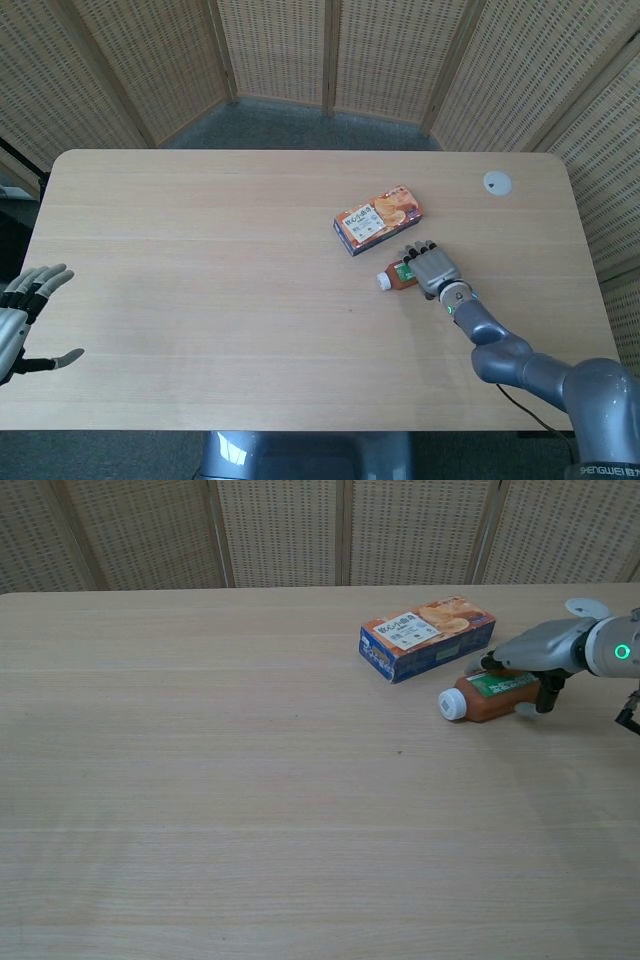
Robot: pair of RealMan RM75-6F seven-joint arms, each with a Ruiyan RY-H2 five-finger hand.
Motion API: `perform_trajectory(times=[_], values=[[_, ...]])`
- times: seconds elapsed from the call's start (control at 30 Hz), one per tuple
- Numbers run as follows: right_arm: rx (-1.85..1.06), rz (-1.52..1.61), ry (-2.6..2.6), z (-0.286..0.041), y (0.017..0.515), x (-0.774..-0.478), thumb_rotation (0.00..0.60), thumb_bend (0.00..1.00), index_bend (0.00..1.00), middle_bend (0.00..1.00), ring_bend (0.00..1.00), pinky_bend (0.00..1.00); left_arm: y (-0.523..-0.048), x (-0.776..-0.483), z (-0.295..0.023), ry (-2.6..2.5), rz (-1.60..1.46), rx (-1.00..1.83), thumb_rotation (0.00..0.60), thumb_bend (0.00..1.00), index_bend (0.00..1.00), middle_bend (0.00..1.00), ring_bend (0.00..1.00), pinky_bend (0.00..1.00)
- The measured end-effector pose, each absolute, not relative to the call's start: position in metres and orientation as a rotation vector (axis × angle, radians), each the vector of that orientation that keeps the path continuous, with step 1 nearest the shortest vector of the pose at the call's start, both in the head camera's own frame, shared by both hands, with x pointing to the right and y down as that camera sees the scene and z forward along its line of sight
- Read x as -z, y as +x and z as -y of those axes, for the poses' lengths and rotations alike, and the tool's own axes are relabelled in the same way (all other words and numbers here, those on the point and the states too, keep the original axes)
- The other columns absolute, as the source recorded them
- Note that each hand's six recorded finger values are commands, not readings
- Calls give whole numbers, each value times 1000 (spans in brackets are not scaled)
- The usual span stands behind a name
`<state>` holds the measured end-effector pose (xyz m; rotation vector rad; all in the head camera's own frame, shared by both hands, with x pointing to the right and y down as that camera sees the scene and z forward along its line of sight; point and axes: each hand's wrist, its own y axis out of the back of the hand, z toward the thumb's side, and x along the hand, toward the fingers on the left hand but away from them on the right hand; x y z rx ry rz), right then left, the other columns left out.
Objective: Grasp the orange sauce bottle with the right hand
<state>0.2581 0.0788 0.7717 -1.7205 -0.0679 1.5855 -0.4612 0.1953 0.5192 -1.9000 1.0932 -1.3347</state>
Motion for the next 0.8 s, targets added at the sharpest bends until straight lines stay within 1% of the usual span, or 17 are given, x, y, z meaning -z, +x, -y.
perform_trajectory(times=[0.07,0.1,0.17,0.27,0.37,0.43,0.53,0.63,0.8], values=[[-1584,80,-1726,-78,256,-774,600,491,13,9,6,189,-463,-519,-196,-1896,-1097,1340,600,0,99,0,0,0],[-1584,87,-1730,-78,256,-774,600,493,31,27,23,239,-463,-518,-196,-1895,-1099,1341,600,0,99,0,0,0],[-1589,100,-1745,-79,256,-776,600,504,98,94,88,337,-464,-518,-197,-1893,-1103,1342,600,0,98,0,0,0],[-1595,98,-1754,-81,257,-779,600,540,234,229,221,502,-465,-517,-197,-1892,-1105,1341,600,0,100,0,0,0],[-1594,116,-1766,-81,257,-778,600,564,353,352,345,637,-465,-517,-197,-1895,-1106,1340,600,0,98,0,0,0],[-1588,134,-1770,-80,257,-776,600,570,396,399,394,681,-464,-517,-196,-1895,-1105,1338,600,0,96,0,0,0],[-1571,157,-1769,-77,257,-768,600,571,430,438,432,691,-462,-518,-195,-1899,-1102,1331,600,0,95,0,0,0],[-1556,186,-1774,-74,257,-760,600,569,436,447,445,692,-461,-519,-194,-1904,-1096,1329,600,0,95,0,0,0],[-1522,272,-1774,-62,256,-735,600,564,440,452,453,692,-460,-521,-194,-1910,-1094,1331,600,0,95,0,0,0]])
